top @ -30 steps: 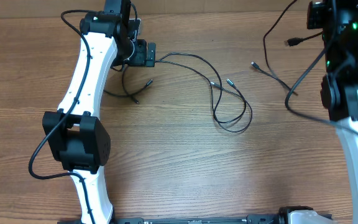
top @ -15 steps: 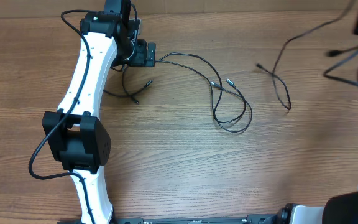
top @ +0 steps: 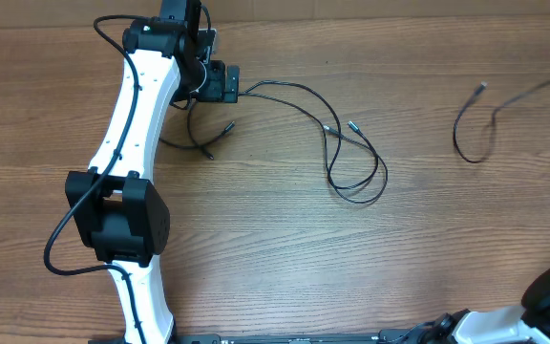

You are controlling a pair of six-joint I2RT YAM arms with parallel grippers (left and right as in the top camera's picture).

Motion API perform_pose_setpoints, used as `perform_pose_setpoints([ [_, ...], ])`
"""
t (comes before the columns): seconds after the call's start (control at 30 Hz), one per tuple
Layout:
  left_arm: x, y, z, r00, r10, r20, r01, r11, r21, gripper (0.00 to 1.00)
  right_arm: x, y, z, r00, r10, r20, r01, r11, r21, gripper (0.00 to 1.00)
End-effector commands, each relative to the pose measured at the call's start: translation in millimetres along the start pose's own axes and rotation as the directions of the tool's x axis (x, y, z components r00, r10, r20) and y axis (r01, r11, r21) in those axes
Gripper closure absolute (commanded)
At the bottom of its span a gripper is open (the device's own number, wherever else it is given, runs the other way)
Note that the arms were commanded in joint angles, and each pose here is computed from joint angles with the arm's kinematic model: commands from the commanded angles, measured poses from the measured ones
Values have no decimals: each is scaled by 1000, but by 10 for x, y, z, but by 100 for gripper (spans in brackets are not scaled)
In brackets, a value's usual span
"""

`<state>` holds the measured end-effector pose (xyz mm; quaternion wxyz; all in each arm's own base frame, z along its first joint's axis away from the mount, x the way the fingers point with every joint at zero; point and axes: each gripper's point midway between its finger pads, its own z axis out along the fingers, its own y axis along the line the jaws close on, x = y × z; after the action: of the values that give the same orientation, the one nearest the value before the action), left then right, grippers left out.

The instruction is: Untangle cables

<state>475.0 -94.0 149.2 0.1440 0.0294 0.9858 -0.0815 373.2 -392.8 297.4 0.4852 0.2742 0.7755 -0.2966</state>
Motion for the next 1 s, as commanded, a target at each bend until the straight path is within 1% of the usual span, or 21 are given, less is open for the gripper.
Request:
perform_pose_setpoints([
  [0.0, -2, -28, -35, 1000, -10, 8, 10, 1000, -2, 0, 102, -155, 154, 1000, 15, -18, -14, 999, 30, 86],
  [0.07, -2, -28, -35, 1000, -10, 8, 10, 1000, -2, 0, 170, -238, 214, 999, 21, -29, -20, 999, 45, 86],
  [0.1, -2, -28, -35, 1000, -10, 8, 10, 1000, -2, 0, 193, -273, 230, 999, 24, -33, -22, 998, 51, 85],
  [0.13, -2, -28, -35, 1000, -10, 8, 10, 1000, -2, 1, 210, -302, 238, 999, 26, -37, -24, 998, 56, 81],
  [0.27, -2, -28, -35, 1000, -10, 8, 10, 1000, -2, 1, 217, -328, 239, 999, 28, -38, -26, 998, 60, 53],
  [0.3, -2, -30, -35, 1000, -9, 8, 9, 1000, -2, 0, 234, -322, 239, 999, 27, -45, -25, 998, 58, 44],
  [0.33, -3, -30, -35, 1000, -9, 9, 9, 1000, -2, 1, 248, -292, 239, 998, 26, -52, -23, 999, 48, 39],
  [0.37, -2, -28, -35, 1000, -10, 8, 10, 1000, -2, 0, 269, -243, 237, 998, 24, -61, -22, 999, 27, 32],
  [0.47, -2, -28, -35, 1000, -10, 8, 10, 1000, -2, 0, 323, -7, 210, 996, 17, -86, -24, 996, -81, 20],
  [0.53, -2, -28, -35, 1000, -10, 8, 10, 1000, -2, 0, 348, 228, 171, 995, 11, -97, -30, 982, -189, 15],
  [0.6, -2, -28, -35, 1000, -10, 8, 10, 1000, -2, 1, 365, 499, 100, 994, 8, -106, -41, 949, -314, 13],
  [0.7, -2, -28, -35, 1000, -10, 8, 10, 1000, -2, 0, 396, 977, -87, 992, 5, -126, -70, 852, -519, 9],
  [0.77, -2, -28, -35, 1000, -10, 8, 10, 1000, -2, 1, 431, 1266, -229, 989, -8, -147, -85, 784, -615, 0],
  [0.87, -2, -28, -35, 1000, -10, 8, 10, 1000, -2, 1, 548, 1740, -459, 978, -62, -198, -97, 705, -703, 0],
  [0.97, -2, -28, -35, 1000, -10, 8, 10, 1000, -2, 0, 674, 2135, -686, 963, -127, -237, -101, 646, -757, 0],
])
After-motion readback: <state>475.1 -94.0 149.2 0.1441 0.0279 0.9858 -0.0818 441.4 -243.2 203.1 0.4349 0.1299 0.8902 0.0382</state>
